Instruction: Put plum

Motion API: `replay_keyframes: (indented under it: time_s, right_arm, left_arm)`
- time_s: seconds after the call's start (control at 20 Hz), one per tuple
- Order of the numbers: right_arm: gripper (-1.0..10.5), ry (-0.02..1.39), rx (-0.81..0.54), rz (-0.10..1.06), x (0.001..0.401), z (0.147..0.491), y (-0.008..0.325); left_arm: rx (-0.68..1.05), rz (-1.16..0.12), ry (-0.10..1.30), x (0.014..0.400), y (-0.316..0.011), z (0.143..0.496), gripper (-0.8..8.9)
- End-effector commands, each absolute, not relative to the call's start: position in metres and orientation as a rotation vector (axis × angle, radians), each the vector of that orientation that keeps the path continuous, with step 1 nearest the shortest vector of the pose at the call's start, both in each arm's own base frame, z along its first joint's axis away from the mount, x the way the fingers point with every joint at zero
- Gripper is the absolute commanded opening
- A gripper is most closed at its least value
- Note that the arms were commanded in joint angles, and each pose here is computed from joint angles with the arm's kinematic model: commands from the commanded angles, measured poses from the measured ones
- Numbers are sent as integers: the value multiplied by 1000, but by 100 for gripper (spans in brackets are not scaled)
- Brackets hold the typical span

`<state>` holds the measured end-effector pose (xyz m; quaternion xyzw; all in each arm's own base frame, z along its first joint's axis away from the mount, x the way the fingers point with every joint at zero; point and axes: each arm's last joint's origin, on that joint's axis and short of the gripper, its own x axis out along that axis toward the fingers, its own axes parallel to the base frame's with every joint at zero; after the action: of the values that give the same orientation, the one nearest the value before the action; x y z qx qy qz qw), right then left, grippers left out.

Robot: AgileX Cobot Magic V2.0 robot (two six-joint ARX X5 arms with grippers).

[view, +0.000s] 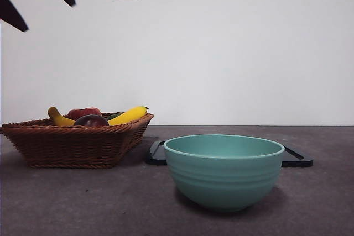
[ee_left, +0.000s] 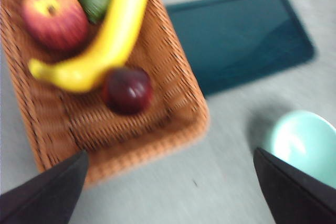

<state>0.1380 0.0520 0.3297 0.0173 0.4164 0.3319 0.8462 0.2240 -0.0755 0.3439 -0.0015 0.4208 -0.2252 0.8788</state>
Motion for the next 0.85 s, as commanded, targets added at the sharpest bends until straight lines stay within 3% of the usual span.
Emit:
replay_keyframes:
  time_s: [0.05, 0.4, 0.85]
  right_arm:
    - [442, 860, 31, 710, 139, 335, 53]
    - [442, 859, 31, 710, 139, 335, 53]
    - [442, 856, 31, 711, 140, 335, 53]
  left_arm:
    - [29, -433, 900, 249, -86, 341, 491]
    - [74, -386, 1010, 305, -107, 288, 491]
    - [112, -343, 1073, 341, -122, 234, 490]
